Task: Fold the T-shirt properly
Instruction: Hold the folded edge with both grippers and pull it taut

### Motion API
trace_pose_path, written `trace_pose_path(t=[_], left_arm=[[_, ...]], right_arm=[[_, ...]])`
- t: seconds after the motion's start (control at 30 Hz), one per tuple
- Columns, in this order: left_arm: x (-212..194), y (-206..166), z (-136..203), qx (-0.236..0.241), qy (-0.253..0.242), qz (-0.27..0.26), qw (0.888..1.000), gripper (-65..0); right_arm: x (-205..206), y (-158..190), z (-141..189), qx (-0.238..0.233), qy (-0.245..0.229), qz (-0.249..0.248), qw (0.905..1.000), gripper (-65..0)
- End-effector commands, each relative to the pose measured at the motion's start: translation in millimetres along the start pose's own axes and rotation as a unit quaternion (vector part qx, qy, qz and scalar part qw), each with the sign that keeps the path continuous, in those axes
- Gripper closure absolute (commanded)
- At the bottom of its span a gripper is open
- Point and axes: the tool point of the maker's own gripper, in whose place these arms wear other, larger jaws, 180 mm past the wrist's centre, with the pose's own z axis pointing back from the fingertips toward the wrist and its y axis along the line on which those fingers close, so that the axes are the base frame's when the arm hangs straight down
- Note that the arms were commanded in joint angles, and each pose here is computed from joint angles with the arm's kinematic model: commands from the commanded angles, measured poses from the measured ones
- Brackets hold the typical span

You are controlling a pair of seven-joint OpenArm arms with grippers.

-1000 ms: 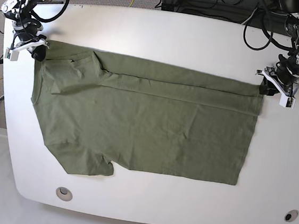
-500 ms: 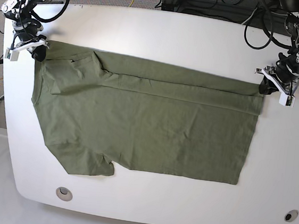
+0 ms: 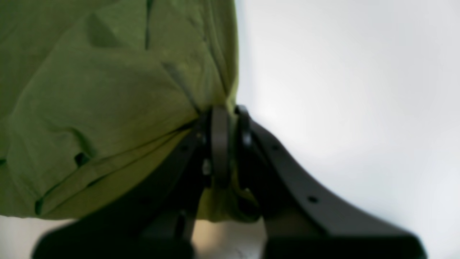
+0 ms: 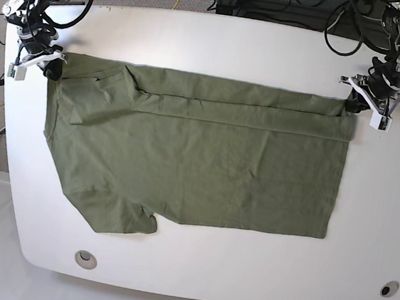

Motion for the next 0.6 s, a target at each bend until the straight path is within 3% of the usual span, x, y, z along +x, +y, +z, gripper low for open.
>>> trace_pose_path(t=[0.0, 0.3, 0.57], left_arm=[[-8, 7, -1, 0.009, 0.028, -0.005, 1.0, -5.4], [9, 9, -7, 0.007, -0.007, 0.003, 1.0, -23.3], [14, 13, -6, 0.005, -0.018, 0.005, 1.0, -19.7]], right_arm=[[-1, -6, 2, -0.01, 0.014, 0.008, 0.9998, -0.3], [-5, -6, 0, -0.008, 0.02, 0.004, 0.9998, -0.2], [-5, -7, 1, -0.009, 0.018, 0.003, 0.9998, -0.2]])
